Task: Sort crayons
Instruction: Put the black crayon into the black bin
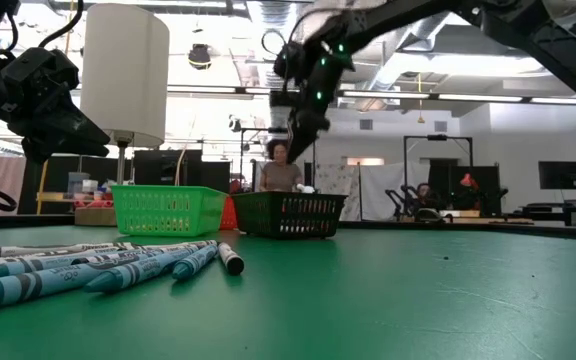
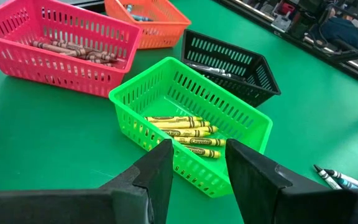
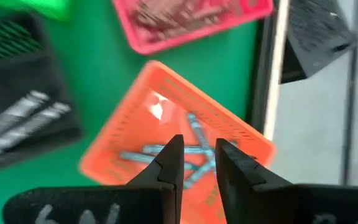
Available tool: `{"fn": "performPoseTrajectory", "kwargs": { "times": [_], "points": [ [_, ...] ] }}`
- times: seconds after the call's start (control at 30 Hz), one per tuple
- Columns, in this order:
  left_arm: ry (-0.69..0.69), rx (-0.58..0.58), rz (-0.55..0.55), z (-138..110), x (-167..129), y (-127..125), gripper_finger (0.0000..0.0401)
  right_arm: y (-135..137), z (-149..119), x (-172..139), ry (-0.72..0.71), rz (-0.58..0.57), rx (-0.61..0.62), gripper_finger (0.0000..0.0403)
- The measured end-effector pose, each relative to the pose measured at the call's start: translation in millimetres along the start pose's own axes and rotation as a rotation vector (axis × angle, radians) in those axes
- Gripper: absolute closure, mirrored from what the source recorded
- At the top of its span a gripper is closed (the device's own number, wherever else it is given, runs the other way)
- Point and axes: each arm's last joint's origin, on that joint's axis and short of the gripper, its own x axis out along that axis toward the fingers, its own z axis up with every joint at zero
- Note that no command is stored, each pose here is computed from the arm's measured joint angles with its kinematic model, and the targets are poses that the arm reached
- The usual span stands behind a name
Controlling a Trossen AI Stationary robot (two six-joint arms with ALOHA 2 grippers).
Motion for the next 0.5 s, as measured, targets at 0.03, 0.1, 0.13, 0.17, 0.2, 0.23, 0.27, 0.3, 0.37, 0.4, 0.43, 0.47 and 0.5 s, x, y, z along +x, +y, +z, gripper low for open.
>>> {"fn": "performPoseTrajectory", "kwargs": {
  "times": [0.03, 0.1, 0.13, 0.17, 0.2, 0.23, 0.27, 0.3, 0.37, 0.4, 0.43, 0.47, 0.5],
  "points": [
    [0.0, 0.0, 0.0, 0.0, 0.0, 0.0, 0.0264, 2.9, 4.1, -5.6, -0.004, 0.019, 0.01, 0.0314],
    [0.0, 0.0, 0.0, 0.0, 0.0, 0.0, 0.0264, 11.9, 13.3, -14.1, -0.034, 0.082, 0.031, 0.0314],
    [0.0, 0.0, 0.0, 0.0, 0.0, 0.0, 0.0264, 17.4, 19.0, -16.9, -0.065, 0.124, 0.045, 0.0314],
    [0.0, 0.0, 0.0, 0.0, 0.0, 0.0, 0.0264, 23.7, 25.2, -18.3, -0.105, 0.17, 0.06, 0.0314],
    [0.0, 0.0, 0.0, 0.0, 0.0, 0.0, 0.0264, 30.9, 31.8, -19.1, -0.15, 0.226, 0.073, 0.0314],
    [0.0, 0.0, 0.0, 0.0, 0.0, 0.0, 0.0264, 38.9, 38.2, -19.8, -0.192, 0.288, 0.084, 0.0314],
    [0.0, 0.0, 0.0, 0.0, 0.0, 0.0, 0.0264, 47.8, 44.8, -20.5, -0.226, 0.345, 0.091, 0.0314],
    [0.0, 0.0, 0.0, 0.0, 0.0, 0.0, 0.0264, 57.7, 52.0, -20.7, -0.254, 0.391, 0.091, 0.0314],
    [0.0, 0.0, 0.0, 0.0, 0.0, 0.0, 0.0264, 82.1, 68.1, -16.6, -0.29, 0.459, 0.065, 0.0314],
    [0.0, 0.0, 0.0, 0.0, 0.0, 0.0, 0.0264, 95.5, 75.7, -16.7, -0.299, 0.478, 0.042, 0.0314],
    [0.0, 0.0, 0.0, 0.0, 0.0, 0.0, 0.0264, 110.6, 83.1, -16.5, -0.305, 0.497, 0.011, 0.0314],
    [0.0, 0.0, 0.0, 0.0, 0.0, 0.0, 0.0264, 126.1, 90.4, -16.6, -0.315, 0.511, -0.029, 0.0314],
    [0.0, 0.0, 0.0, 0.0, 0.0, 0.0, 0.0264, 141.9, 98.4, -14.3, -0.331, 0.514, -0.075, 0.0314]
  ]
}}
